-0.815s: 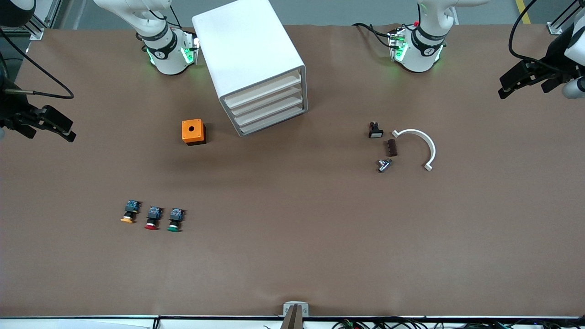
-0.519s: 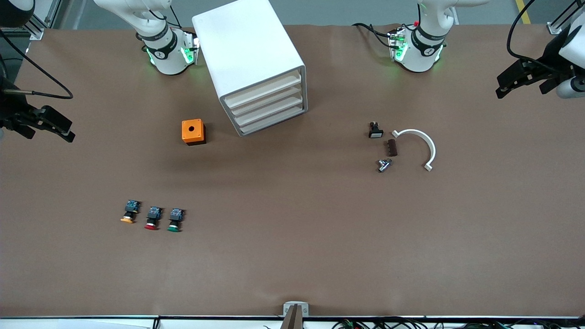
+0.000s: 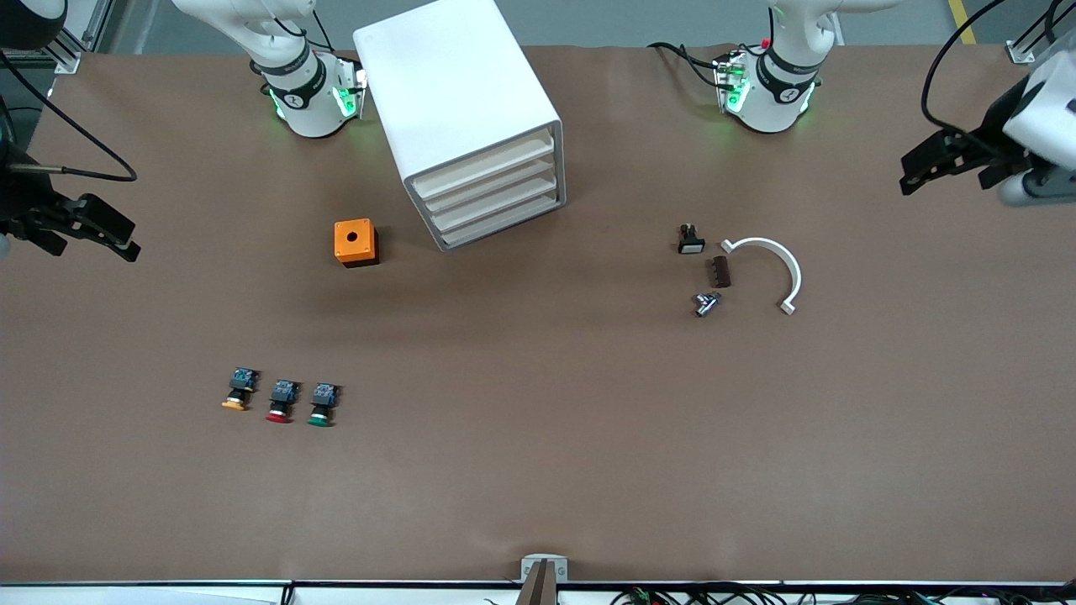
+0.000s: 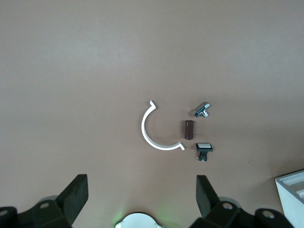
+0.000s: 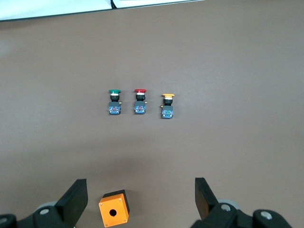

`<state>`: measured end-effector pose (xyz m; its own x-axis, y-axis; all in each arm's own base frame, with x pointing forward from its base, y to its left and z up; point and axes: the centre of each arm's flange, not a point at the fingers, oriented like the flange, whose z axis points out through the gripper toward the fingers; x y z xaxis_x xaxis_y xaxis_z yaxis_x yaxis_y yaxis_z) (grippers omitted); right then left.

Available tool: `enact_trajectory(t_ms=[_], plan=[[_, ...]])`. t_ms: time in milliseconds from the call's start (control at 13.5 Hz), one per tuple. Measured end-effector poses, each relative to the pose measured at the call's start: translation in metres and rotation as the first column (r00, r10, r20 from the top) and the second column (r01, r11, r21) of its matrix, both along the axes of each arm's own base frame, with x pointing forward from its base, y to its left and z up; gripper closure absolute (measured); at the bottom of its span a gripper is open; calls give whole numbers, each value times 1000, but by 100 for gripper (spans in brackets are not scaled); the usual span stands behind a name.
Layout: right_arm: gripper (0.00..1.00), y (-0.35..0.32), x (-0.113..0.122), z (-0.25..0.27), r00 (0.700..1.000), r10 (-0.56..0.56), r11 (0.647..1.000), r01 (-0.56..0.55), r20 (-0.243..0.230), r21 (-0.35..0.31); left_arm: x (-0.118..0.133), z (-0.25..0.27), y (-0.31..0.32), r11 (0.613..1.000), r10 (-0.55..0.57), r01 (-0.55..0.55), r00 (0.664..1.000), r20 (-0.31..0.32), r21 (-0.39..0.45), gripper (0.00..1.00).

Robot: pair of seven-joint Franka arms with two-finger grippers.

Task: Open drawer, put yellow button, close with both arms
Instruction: 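Reach the left gripper toward the cabinet while the right gripper reaches the buttons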

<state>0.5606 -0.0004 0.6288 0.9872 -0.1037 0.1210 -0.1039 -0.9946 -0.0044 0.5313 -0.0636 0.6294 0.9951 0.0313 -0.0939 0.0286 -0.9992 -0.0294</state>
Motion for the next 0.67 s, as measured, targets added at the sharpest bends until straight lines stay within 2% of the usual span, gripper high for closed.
enact_trajectory(t_ms=[296,519,667], plan=[[0,-3,2,0,1000,-4,1000,4,11,-1,31,-63,-36,999,-40,40,996,-81,2,0],[0,-3,9,-13,1000,5,1000,-5,7,-1,47,-115,-75,1000,-23,25,989,-147,13,0],[0,-3,18,-31,999,33,999,-33,-7,-9,57,-147,-107,1000,28,-26,982,-185,14,0]])
